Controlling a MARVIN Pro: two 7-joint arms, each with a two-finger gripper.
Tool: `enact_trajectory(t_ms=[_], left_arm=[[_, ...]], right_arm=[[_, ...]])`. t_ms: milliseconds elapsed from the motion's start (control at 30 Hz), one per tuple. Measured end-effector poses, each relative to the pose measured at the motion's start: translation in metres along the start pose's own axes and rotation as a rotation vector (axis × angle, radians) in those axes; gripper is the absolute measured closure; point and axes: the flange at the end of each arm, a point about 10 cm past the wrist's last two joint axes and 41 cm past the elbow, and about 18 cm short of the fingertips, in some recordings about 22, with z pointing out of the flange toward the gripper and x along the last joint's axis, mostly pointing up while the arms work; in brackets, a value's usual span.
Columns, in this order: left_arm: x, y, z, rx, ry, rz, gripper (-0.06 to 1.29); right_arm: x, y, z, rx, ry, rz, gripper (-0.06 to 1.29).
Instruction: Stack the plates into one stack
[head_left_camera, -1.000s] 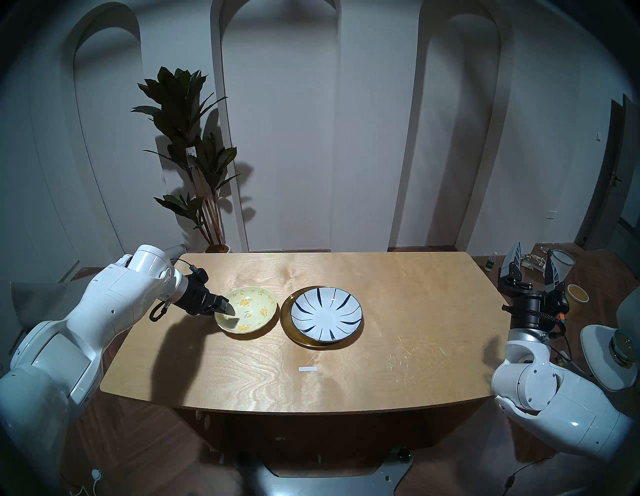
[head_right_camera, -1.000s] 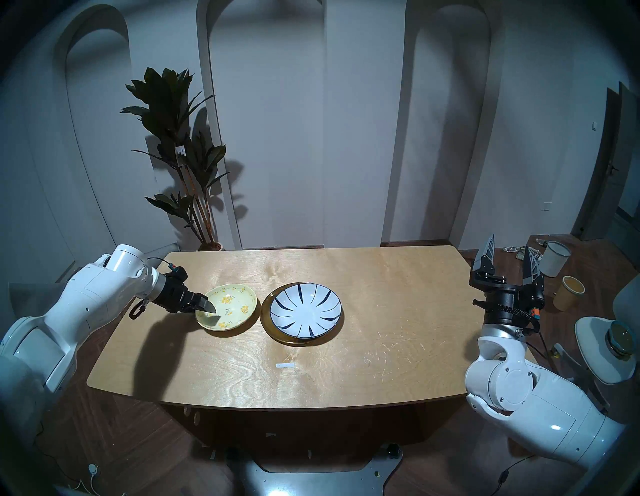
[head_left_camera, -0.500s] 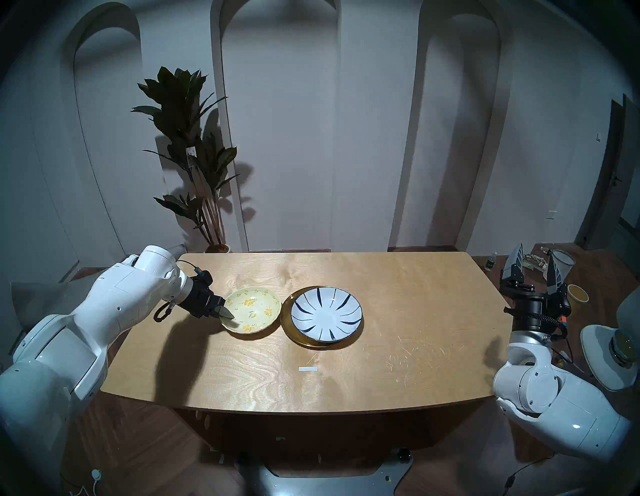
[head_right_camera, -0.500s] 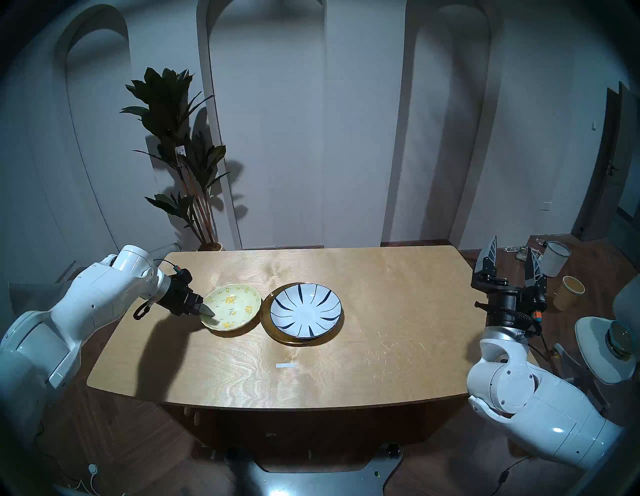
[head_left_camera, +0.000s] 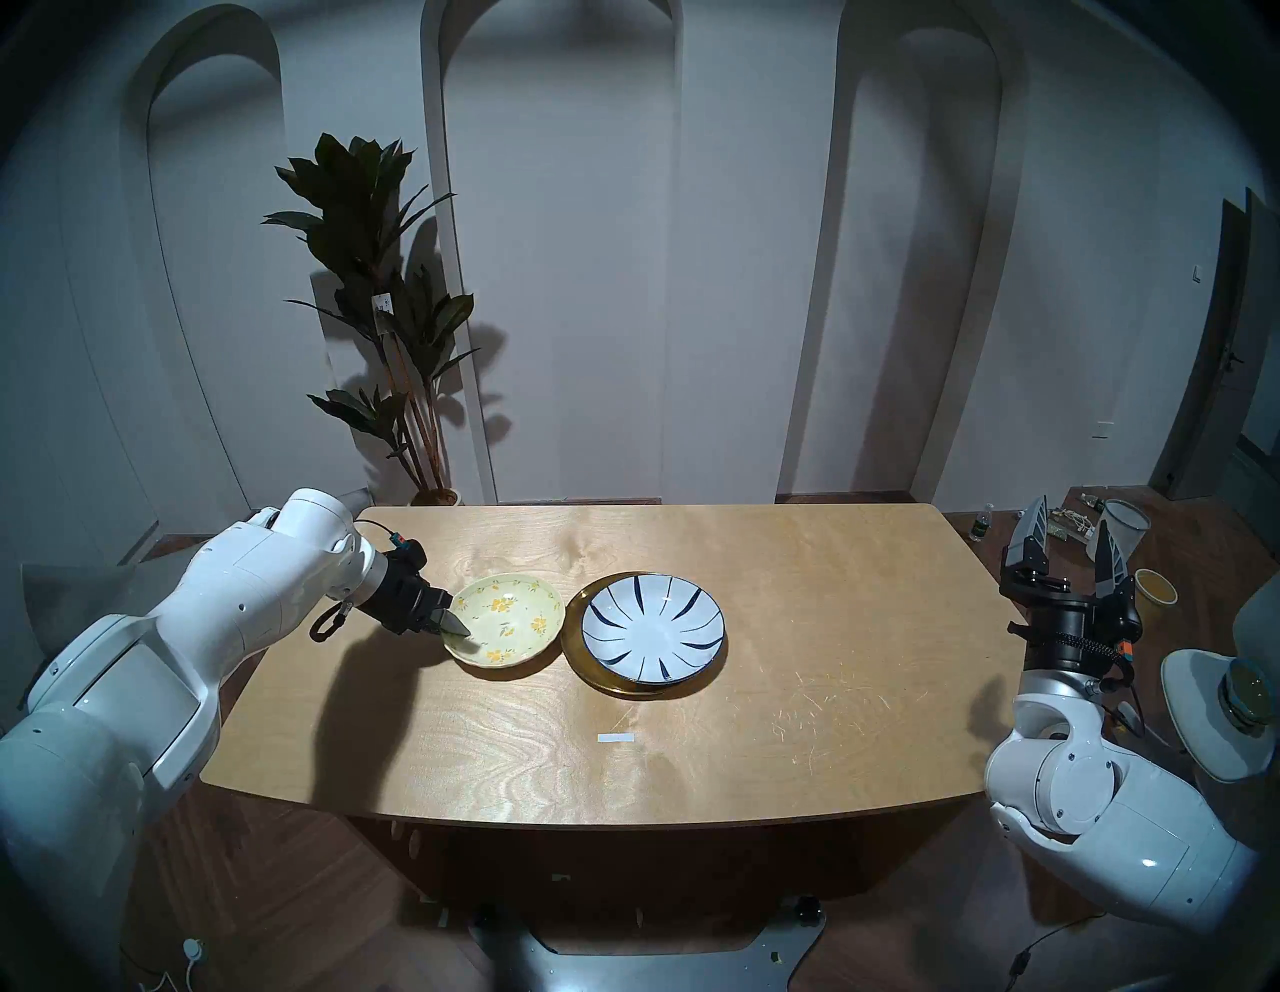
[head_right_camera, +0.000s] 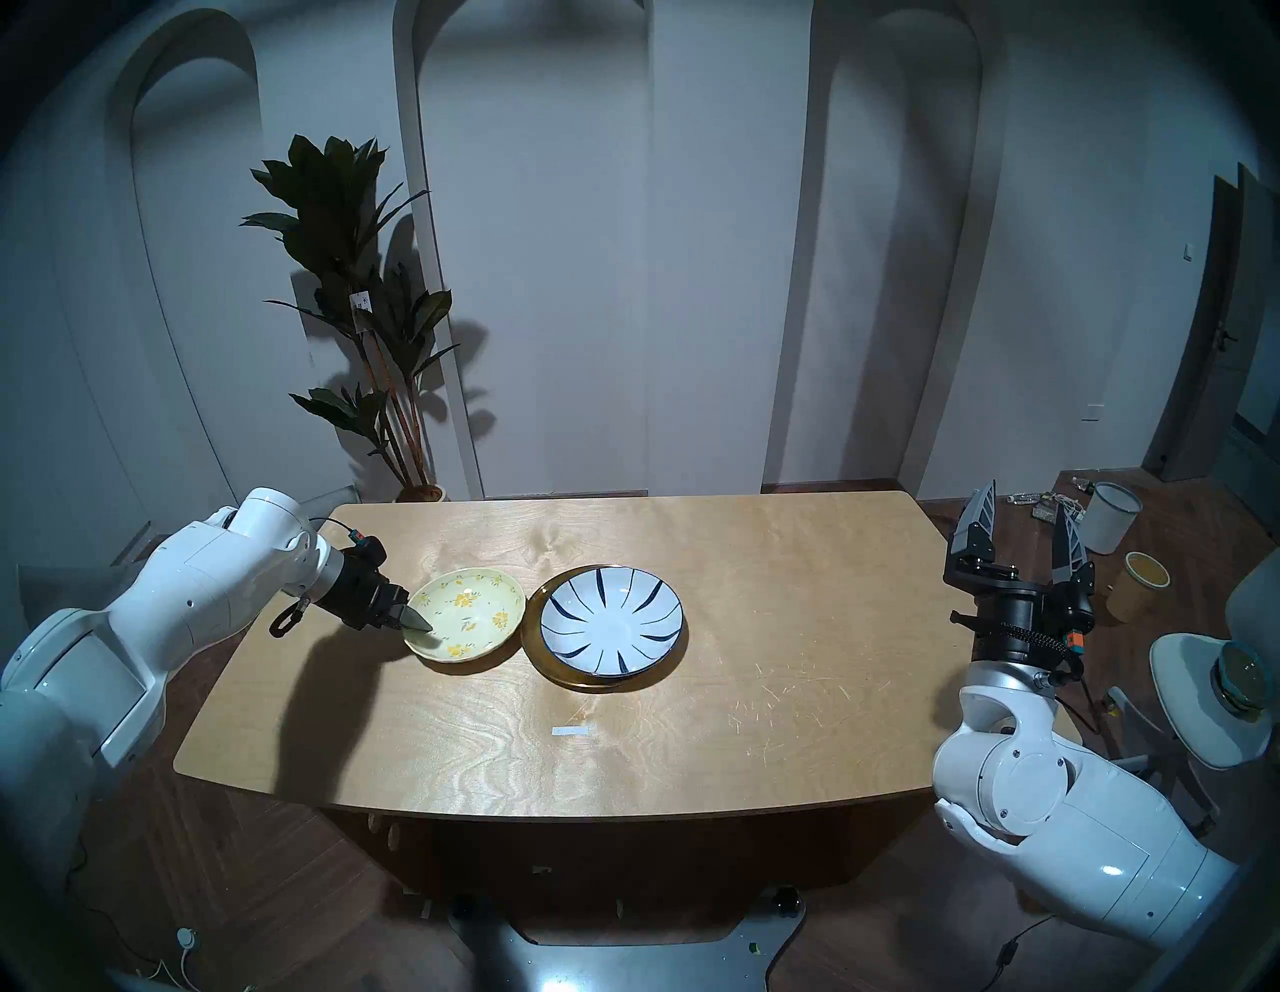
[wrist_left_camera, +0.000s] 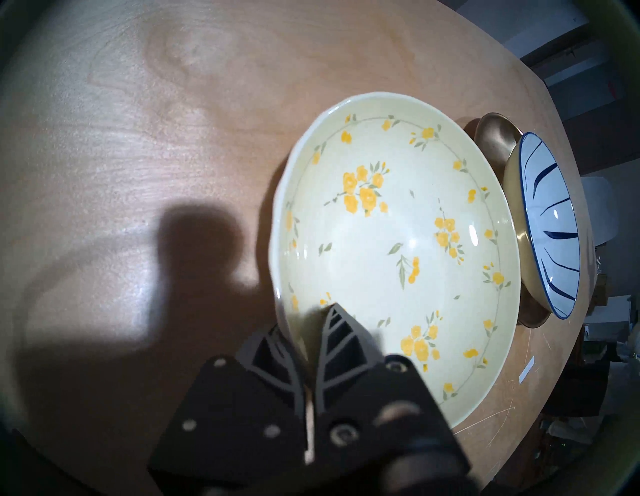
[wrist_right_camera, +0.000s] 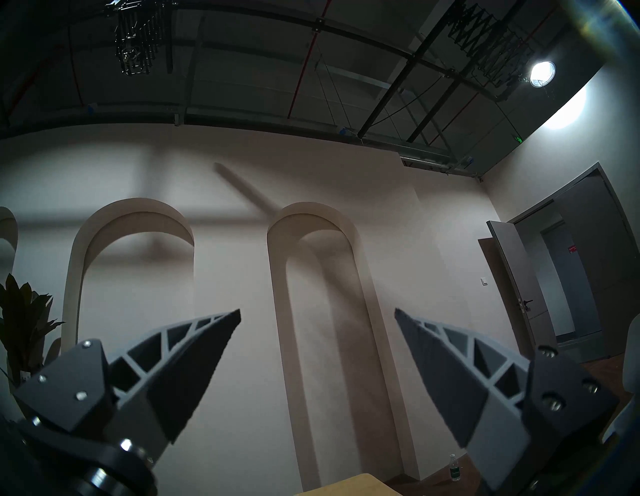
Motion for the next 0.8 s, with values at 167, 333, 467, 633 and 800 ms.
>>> enact_trajectory(t_ms=[167, 333, 467, 633, 800], left_arm=[[0.0, -0.002, 0.0, -0.012, 0.004, -0.023, 1.23], [0.0, -0.004, 0.0, -0.027, 0.012, -0.049, 1.24], [0.0, -0.008, -0.005, -0.041, 0.029, -0.078, 1.24], [0.004, -0.013, -0.015, -0.05, 0.059, -0.102, 1.26], [0.009, -0.016, -0.026, -0.059, 0.087, -0.12, 1.26]], right_arm=[[0.0, 0.0, -0.001, -0.004, 0.0, 0.002, 0.03], [-0.001, -0.001, -0.001, -0.009, 0.002, 0.005, 0.03], [-0.001, -0.001, -0.002, -0.014, 0.002, 0.005, 0.03], [-0.002, -0.002, -0.002, -0.024, -0.002, 0.003, 0.03], [-0.003, -0.002, -0.003, -0.037, -0.008, -0.002, 0.03]])
